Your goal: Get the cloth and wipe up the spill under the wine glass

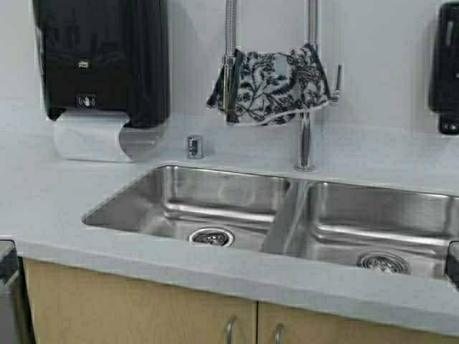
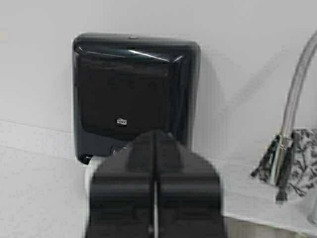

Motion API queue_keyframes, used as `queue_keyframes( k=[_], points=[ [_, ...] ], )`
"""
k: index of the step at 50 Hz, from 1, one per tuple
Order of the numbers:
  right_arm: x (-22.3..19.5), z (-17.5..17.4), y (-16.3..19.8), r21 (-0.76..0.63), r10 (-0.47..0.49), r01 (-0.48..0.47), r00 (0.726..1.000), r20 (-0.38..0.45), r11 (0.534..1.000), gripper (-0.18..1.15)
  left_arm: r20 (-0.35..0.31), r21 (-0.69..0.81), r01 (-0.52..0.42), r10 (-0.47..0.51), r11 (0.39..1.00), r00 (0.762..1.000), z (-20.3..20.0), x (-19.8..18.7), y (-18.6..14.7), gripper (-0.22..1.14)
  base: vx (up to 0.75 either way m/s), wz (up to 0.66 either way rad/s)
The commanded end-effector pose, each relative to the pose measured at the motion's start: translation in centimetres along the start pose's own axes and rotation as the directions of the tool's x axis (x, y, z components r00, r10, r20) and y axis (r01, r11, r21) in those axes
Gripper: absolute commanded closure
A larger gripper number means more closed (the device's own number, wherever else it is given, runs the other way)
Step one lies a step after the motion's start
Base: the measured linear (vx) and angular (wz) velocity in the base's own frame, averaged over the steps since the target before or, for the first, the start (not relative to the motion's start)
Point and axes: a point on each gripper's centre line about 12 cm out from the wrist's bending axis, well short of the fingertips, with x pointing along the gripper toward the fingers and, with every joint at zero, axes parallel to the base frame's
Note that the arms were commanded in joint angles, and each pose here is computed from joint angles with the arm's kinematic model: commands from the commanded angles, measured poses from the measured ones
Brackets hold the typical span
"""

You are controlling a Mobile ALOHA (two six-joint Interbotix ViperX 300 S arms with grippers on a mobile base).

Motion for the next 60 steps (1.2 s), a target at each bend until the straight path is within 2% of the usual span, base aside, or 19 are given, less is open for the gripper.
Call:
queue_keyframes(
  k=[1,12,18,29,46,60],
  points=[
    [1.2,-1.3,1.2,-0.001,0.049,-0.049,0.999,-0.013,0.999,0.91,0.005,-0.006,-0.002,0.002,1.0,1.0,0.3,-0.2,0.0,0.89,0.25,0.05],
    [2.8,-5.1,1.3,0.003,0.058,-0.058,0.997,-0.056,0.998,0.89,0.022,-0.031,0.0,0.001,1.0,1.0,0.7,-0.6,0.0,0.89,0.21,0.04],
    [3.9,-6.7,1.3,0.008,0.06,-0.06,0.995,-0.076,0.998,0.82,0.028,-0.033,0.001,0.0,0.999,1.0,0.9,-0.6,0.0,0.89,0.17,0.05],
    [6.4,-10.9,1.5,0.015,0.07,-0.068,0.986,-0.151,0.998,0.64,0.04,-0.036,0.002,-0.001,0.999,0.999,1.0,-0.9,-0.1,0.89,0.15,0.05],
    [9.9,-14.8,1.7,0.023,0.078,-0.075,0.98,-0.183,0.997,0.27,0.045,-0.034,0.003,-0.001,0.999,0.999,0.9,-1.1,0.0,0.89,0.12,0.04],
    [11.6,-16.0,1.7,0.024,0.084,-0.081,0.984,-0.155,0.996,0.03,0.049,-0.034,0.003,-0.001,0.999,0.999,0.9,-1.2,0.0,0.89,0.1,0.02]
  ],
)
